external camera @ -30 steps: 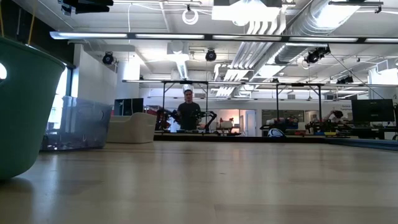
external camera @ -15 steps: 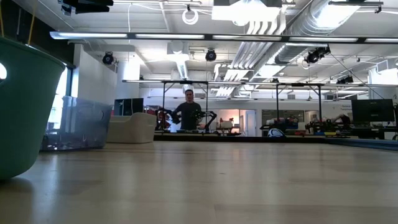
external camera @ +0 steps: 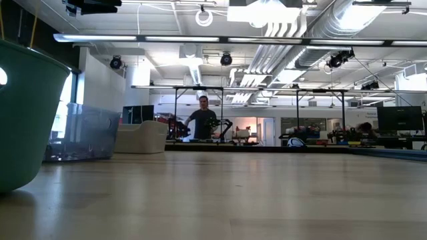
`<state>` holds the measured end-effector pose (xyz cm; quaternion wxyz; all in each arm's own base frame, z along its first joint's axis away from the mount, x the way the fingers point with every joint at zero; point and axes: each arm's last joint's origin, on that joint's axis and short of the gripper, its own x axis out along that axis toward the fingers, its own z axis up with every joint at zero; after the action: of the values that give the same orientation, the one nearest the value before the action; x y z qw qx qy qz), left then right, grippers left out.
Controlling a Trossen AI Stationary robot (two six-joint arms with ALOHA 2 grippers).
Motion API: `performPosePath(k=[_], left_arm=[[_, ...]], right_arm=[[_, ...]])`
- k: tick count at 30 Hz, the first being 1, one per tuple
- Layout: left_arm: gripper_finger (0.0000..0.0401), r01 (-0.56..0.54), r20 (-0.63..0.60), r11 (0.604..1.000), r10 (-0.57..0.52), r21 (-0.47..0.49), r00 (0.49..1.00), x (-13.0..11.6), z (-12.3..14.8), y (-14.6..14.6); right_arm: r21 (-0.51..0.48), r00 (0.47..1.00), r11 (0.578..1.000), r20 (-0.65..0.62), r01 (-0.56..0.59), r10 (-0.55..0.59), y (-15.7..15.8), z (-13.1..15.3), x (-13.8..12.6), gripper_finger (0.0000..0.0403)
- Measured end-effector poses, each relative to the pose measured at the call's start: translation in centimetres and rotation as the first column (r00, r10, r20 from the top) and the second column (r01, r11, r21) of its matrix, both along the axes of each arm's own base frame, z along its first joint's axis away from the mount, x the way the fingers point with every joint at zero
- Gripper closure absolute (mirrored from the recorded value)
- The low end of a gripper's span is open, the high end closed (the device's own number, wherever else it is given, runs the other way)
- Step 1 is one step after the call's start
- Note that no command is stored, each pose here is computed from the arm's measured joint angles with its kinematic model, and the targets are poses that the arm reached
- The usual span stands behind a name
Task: Sort Halloween decoration
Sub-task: Put the right orange spider into the gray bin
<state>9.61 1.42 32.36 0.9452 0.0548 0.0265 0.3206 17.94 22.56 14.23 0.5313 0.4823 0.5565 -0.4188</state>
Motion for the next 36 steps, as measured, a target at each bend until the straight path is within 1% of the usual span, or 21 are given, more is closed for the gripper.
performPosePath(k=[4, 16, 23, 26, 29, 33, 36], left_arm=[[0.0215, 0.000, 0.000, 1.000, 0.000, 0.000, 1.000, 0.0, 0.0, 0.0], [0.0215, 0.000, 0.000, 1.000, 0.000, 0.000, 1.000, 0.0, 0.0, 0.0], [0.0215, 0.000, 0.000, 1.000, 0.000, 0.000, 1.000, 0.0, 0.0, 0.0], [0.0215, 0.000, 0.000, 1.000, 0.000, 0.000, 1.000, 0.0, 0.0, 0.0], [0.0215, 0.000, 0.000, 1.000, 0.000, 0.000, 1.000, 0.0, 0.0, 0.0], [0.0215, 0.000, 0.000, 1.000, 0.000, 0.000, 1.000, 0.0, 0.0, 0.0], [0.0215, 0.000, 0.000, 1.000, 0.000, 0.000, 1.000, 0.0, 0.0, 0.0]], right_arm=[[-0.030, 1.000, 1.000, -0.022, 0.004, -0.004, 0.0, 0.6, 0.0, 0.0403], [-0.039, 1.000, 0.999, -0.028, 0.005, -0.006, 0.6, 2.3, 0.4, 0.0403], [-0.078, 0.999, 0.997, -0.040, 0.004, -0.007, 0.8, 3.9, 0.6, 0.0403], [-0.131, 1.000, 0.991, -0.008, 0.003, -0.004, 0.6, 4.5, 0.8, 0.0403], [-0.202, 0.998, 0.979, 0.061, 0.003, 0.010, 0.2, 5.0, 1.3, 0.0403], [-0.312, 0.984, 0.950, 0.170, 0.010, 0.046, -0.9, 5.2, 2.7, 0.0403], [-0.392, 0.974, 0.920, 0.203, -0.012, 0.099, -2.5, 5.3, 4.2, 0.0403]])
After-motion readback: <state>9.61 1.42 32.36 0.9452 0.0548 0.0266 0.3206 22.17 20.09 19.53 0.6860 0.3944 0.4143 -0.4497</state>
